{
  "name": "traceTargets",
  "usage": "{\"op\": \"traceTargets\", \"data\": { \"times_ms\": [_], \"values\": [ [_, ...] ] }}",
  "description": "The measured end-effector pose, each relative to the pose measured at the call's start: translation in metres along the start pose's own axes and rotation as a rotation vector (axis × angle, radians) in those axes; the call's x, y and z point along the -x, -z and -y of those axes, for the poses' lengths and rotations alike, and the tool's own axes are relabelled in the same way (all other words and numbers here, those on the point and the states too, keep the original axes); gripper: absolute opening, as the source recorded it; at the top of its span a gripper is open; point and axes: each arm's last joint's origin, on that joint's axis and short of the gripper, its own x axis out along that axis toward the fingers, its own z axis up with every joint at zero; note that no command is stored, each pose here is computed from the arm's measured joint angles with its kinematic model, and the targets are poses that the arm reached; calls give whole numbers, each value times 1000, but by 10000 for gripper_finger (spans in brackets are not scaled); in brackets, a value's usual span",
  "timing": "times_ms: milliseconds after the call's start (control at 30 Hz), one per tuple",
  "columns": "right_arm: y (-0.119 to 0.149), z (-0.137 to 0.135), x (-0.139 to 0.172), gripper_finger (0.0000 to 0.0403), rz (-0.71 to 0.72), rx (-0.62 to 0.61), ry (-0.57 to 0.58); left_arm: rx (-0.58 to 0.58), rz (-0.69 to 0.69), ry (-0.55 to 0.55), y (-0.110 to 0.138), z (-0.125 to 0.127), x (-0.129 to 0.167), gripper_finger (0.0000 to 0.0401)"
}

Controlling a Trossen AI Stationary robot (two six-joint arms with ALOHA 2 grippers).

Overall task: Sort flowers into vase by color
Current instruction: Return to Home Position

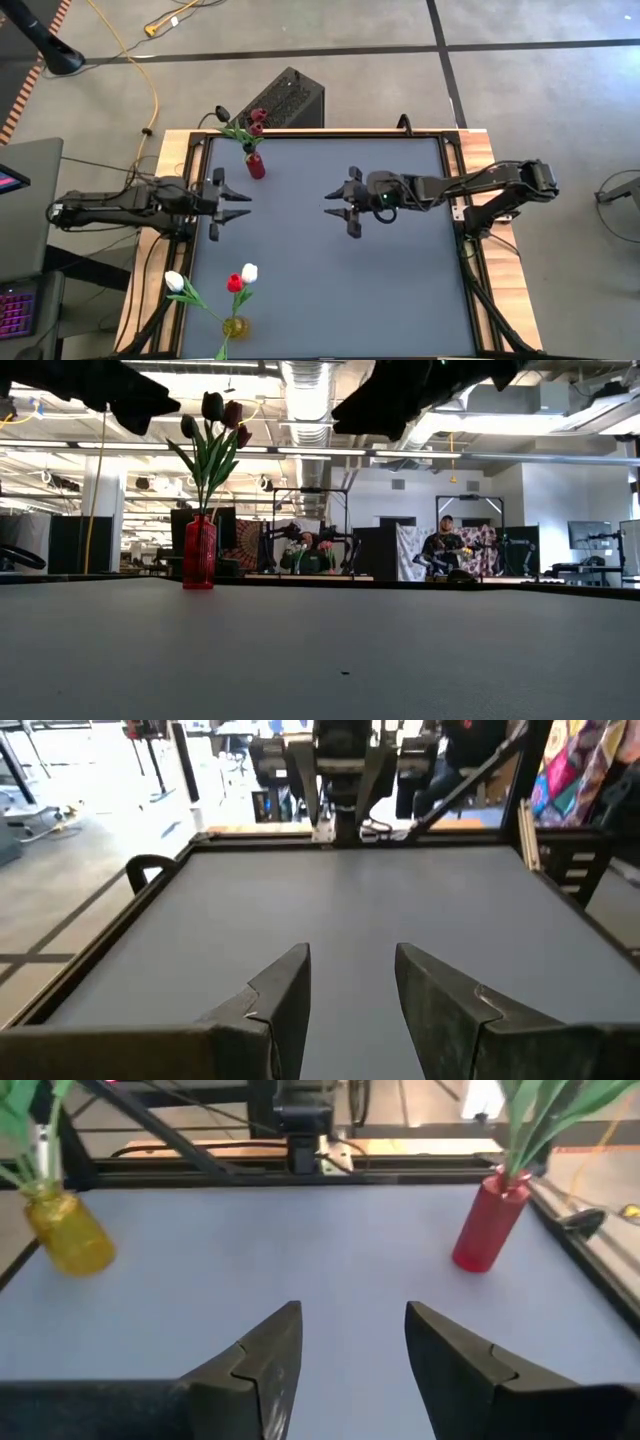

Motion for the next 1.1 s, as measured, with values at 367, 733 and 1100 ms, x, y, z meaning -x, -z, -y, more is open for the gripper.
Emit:
{"op": "traceTargets", "data": {
  "times_ms": [367, 733, 1100],
  "values": [
    [35, 10, 37, 154, 56, -67, -33, 49, 19, 32, -2, 1, 0, 137],
    [79, 5, 83, 76, 223, -146, -74, 113, 136, 82, 33, 3, -16, 137],
    [112, 5, 110, 22, 320, -179, -94, 143, 139, 46, 46, 2, -8, 137]
  ]
}}
